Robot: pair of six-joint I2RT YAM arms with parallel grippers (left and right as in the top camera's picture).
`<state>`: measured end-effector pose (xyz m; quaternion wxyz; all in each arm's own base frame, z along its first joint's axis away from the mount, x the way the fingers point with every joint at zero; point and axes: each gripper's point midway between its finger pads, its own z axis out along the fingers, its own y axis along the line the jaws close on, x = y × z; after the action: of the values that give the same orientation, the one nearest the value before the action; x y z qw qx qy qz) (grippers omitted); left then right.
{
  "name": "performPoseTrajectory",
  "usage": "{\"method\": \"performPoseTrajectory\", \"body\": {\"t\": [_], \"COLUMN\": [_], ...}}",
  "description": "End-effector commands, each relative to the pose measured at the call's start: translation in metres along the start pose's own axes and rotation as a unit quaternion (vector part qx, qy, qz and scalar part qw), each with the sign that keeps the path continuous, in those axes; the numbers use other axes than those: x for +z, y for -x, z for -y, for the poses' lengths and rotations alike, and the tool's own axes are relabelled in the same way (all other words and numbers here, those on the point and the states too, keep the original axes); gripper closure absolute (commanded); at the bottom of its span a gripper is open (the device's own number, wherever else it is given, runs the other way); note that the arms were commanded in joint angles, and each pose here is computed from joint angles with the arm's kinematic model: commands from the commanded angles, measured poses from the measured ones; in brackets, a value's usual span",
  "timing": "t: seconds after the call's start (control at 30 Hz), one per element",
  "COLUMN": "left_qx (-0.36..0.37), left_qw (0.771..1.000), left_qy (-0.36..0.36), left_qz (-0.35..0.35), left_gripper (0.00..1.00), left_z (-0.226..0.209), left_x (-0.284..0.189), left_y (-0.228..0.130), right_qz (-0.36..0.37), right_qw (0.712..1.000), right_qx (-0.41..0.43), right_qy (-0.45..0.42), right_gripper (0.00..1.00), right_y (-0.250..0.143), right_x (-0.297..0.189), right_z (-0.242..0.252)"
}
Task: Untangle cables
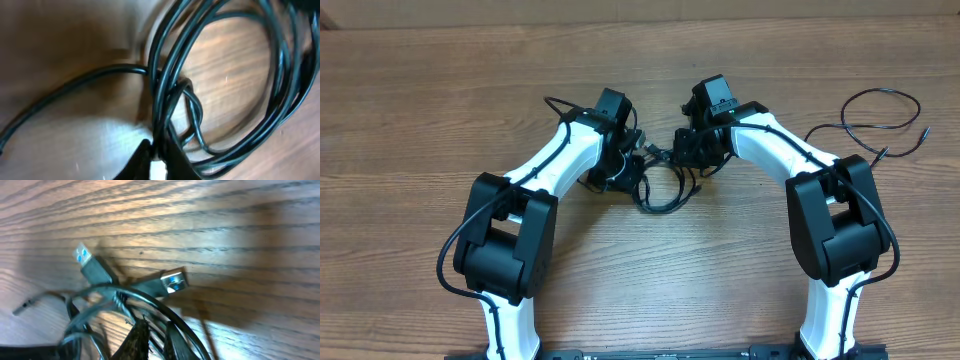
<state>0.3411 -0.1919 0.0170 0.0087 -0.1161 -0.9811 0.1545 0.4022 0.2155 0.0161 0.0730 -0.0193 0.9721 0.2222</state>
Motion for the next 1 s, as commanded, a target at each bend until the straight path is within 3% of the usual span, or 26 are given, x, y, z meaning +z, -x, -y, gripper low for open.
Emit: {"method": "performPoseTrajectory", "body": {"t": [0.0, 0.07, 0.13, 0.2, 0.27, 0.37, 0.6, 0.87, 0.97], "left_qx": [0.009, 0.015, 0.015, 0.010, 0.010, 0.010, 0.010, 0.000, 0.002], "left_qw": [0.999, 1.000, 1.000, 1.000, 0.999, 0.998, 0.996, 0.998, 0.998], "left_qy": [0.005, 0.004, 0.001, -0.001, -0.004, -0.008, 0.003, 0.026, 0.024], "left_qz": [-0.039, -0.027, -0.003, 0.013, 0.031, 0.059, 0.086, 0.057, 0.063], "left_gripper": [0.93, 0.93, 0.92, 0.90, 0.87, 0.75, 0.65, 0.66, 0.76], "left_z": [0.000, 0.001, 0.004, 0.006, 0.008, 0.011, 0.005, -0.013, -0.013], "left_x": [0.001, -0.009, -0.021, -0.029, -0.034, -0.036, -0.021, 0.011, 0.014], "left_y": [-0.018, -0.012, 0.002, 0.012, 0.022, 0.037, 0.056, 0.053, 0.057], "right_qz": [0.011, 0.002, -0.002, -0.016, -0.039, -0.085, -0.150, -0.161, -0.149], "right_qw": [0.999, 0.999, 0.999, 0.999, 0.998, 0.994, 0.988, 0.986, 0.987], "right_qx": [-0.039, -0.035, -0.034, -0.030, -0.024, -0.041, -0.030, -0.036, -0.053], "right_qy": [0.015, 0.014, 0.017, 0.027, 0.044, 0.062, -0.009, -0.017, -0.011], "right_gripper": [0.88, 0.82, 0.60, 0.53, 0.53, 0.53, 0.48, 0.45, 0.46], "right_y": [0.010, 0.011, 0.012, 0.007, -0.003, -0.027, -0.065, -0.072, -0.068], "right_x": [-0.009, -0.018, -0.023, -0.026, -0.027, -0.029, -0.029, -0.028, -0.025], "right_z": [-0.010, -0.015, -0.019, -0.023, -0.028, -0.036, -0.021, -0.023, -0.028]}}
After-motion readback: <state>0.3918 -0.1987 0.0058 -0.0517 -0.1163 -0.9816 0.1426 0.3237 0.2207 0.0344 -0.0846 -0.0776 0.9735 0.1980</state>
